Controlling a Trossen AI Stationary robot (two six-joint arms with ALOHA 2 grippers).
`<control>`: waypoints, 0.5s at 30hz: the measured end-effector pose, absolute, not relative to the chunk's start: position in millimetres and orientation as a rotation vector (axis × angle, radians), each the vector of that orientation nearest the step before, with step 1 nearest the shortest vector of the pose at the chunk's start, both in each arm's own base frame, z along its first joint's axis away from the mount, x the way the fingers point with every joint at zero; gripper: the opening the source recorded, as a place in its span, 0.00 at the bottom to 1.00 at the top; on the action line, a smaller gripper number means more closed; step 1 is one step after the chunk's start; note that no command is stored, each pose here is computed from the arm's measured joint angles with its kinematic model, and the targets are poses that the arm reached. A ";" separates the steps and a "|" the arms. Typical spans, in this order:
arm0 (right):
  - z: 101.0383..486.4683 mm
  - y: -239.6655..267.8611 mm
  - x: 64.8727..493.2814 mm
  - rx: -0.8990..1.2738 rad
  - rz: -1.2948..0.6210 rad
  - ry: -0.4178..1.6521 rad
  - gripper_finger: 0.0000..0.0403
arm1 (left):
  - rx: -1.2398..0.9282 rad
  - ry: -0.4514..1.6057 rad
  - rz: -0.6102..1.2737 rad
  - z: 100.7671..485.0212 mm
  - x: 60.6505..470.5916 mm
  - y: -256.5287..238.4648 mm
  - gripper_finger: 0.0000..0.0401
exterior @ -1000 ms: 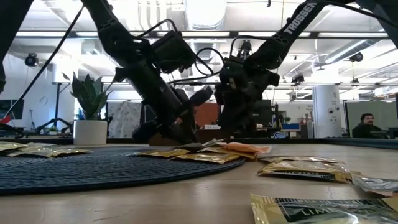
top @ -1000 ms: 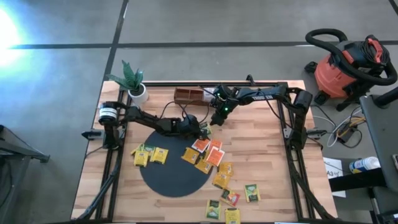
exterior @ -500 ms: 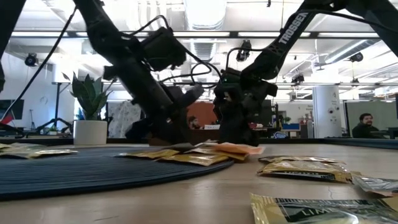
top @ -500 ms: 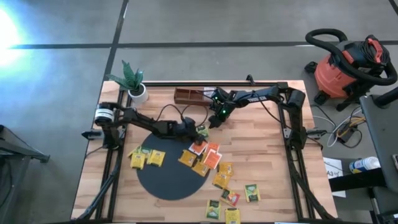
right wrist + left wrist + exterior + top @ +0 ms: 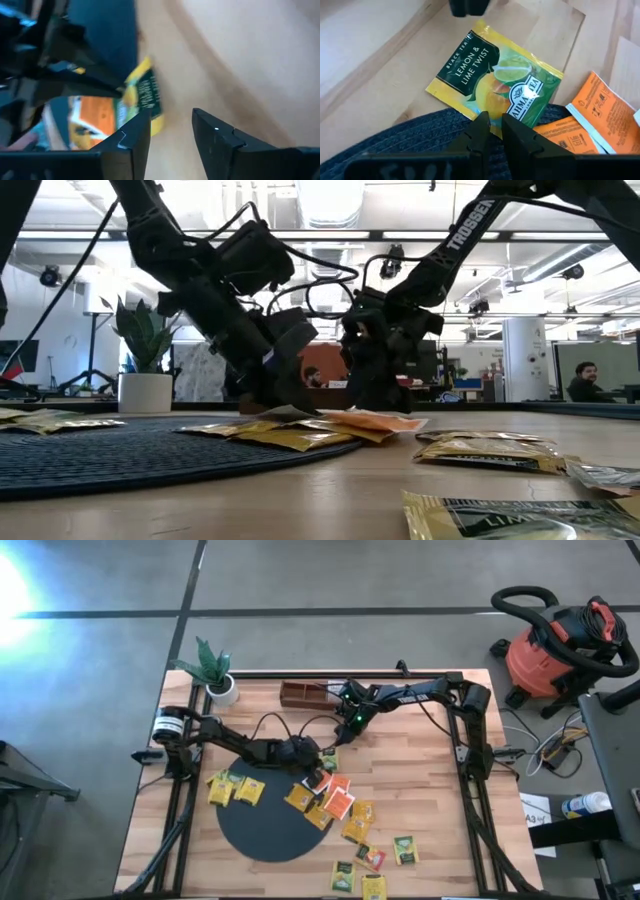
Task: Pick & Place Tea
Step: Put the yellow tea bag into the middle section of the wooden organizer
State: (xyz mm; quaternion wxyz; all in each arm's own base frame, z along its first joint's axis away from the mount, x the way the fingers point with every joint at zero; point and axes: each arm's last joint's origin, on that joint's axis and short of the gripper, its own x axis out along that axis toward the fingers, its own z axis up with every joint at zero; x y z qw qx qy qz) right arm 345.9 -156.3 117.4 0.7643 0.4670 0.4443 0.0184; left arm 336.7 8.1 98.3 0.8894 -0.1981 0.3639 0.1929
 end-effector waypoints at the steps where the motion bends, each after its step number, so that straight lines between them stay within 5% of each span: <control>1: 117.8 -155.4 346.1 1.030 0.057 0.965 0.36 | -0.408 0.758 0.399 98.3 336.6 9.4 0.14; 15: 116.5 -143.4 351.4 0.975 0.041 0.989 0.36 | -0.267 0.766 0.357 98.8 336.9 13.7 0.14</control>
